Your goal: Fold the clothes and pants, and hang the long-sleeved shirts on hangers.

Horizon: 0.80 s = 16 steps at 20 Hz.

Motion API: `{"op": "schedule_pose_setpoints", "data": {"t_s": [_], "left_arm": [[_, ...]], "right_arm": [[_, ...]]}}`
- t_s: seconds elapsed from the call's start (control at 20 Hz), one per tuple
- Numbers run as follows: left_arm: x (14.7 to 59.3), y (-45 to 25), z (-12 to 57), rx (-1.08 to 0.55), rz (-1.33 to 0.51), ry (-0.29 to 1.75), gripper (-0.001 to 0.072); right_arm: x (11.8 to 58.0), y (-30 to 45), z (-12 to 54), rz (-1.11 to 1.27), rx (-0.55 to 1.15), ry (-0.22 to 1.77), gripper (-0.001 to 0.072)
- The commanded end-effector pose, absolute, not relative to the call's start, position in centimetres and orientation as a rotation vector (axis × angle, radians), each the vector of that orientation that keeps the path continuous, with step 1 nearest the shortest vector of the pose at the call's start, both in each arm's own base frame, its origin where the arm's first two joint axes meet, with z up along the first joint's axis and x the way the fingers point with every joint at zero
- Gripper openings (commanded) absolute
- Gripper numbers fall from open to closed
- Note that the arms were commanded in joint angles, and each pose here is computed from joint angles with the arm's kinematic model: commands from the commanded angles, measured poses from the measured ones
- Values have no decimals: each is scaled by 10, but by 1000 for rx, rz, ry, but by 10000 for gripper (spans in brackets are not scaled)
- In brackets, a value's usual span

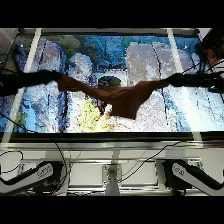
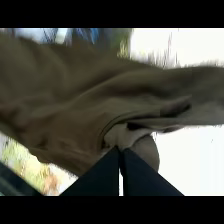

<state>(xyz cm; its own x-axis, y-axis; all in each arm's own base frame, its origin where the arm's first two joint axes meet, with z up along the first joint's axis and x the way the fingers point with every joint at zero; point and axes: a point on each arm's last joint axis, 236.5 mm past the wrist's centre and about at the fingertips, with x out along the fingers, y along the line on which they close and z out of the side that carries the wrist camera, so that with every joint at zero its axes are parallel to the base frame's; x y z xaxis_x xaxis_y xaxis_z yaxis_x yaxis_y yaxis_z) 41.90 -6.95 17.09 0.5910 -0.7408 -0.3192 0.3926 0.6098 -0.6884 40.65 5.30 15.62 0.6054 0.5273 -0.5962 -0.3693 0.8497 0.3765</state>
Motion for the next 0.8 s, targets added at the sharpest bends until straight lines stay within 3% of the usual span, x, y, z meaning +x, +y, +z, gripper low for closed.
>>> {"op": "schedule_pose_setpoints", "data": {"t_s": [0.0, 0.2, 0.4, 0.6, 0.75], "left_arm": [[394, -36, 343, -750, -799, 109, 16], [323, 2, 461, -828, -855, -302, 16], [275, 15, 504, -754, -781, -468, 14], [280, 37, 503, -683, -563, -480, 12], [269, 25, 508, -676, -579, -477, 12]], "right_arm": [[388, 52, 315, 447, 117, 365, 9], [317, 60, 459, 376, -32, 5, 9], [236, 50, 548, 210, -166, -232, 8], [203, 23, 581, 37, -229, -302, 8], [208, 29, 559, 73, -225, -211, 8]]}}
